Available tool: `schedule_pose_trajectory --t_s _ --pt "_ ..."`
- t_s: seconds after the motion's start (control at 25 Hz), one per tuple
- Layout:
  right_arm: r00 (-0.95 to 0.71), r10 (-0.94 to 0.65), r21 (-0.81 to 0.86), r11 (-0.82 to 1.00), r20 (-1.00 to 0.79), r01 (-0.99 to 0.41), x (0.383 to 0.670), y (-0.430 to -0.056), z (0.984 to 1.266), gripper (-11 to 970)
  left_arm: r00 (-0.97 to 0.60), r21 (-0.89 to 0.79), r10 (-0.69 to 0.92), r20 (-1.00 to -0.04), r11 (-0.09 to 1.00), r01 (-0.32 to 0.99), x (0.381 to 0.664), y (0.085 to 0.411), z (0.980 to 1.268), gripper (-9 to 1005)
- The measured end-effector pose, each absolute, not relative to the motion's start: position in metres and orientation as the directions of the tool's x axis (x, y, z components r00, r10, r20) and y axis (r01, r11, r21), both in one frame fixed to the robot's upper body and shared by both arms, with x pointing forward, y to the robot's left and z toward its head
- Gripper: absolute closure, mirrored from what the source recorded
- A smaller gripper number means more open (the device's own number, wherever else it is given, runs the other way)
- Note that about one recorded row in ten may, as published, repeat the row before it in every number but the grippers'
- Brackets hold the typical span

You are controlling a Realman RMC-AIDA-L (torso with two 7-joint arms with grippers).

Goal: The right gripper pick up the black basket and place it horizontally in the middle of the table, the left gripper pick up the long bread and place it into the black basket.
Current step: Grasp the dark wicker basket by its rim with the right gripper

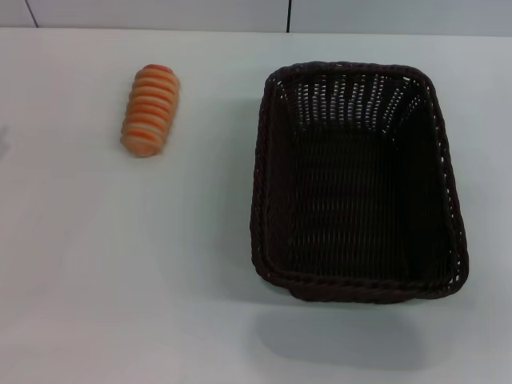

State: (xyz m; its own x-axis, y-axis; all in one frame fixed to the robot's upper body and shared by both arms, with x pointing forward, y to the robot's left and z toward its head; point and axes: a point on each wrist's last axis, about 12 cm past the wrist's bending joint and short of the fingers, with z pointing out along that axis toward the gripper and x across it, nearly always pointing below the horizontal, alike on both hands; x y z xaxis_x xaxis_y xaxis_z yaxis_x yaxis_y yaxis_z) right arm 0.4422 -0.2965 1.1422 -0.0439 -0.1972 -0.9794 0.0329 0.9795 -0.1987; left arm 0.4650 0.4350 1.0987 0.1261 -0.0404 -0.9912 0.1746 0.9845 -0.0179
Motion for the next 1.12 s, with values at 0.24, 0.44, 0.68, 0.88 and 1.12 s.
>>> schedule_pose_trajectory --t_s 0.24,0.44,0.68,0.88,1.12 --pt "-0.177 -0.186 -0.194 0.981 -0.967 0.028 0.436 -0.299 1.186 466 0.123 -0.014 -0.036 -0.992 0.985 0.173 0.465 0.436 1.099 168" --pt "-0.288 -0.072 -0.091 0.994 -0.955 0.053 0.436 -0.316 1.192 466 0.125 -0.01 -0.031 -0.992 0.985 0.169 0.464 0.437 1.1 168" --pt "-0.442 0.05 0.02 0.997 -0.896 0.072 0.448 -0.359 1.202 466 0.129 -0.006 -0.029 -0.991 0.986 0.168 0.464 0.438 1.101 169" --pt "-0.507 0.022 0.007 0.999 -0.861 0.032 0.467 -0.375 1.227 467 0.125 0.004 -0.018 -0.992 0.985 0.17 0.468 0.437 1.103 169" --pt "-0.52 -0.004 0.0 1.0 -0.854 -0.007 0.485 -0.381 1.257 467 0.128 0.005 -0.018 -0.992 0.985 0.172 0.469 0.437 1.104 169"
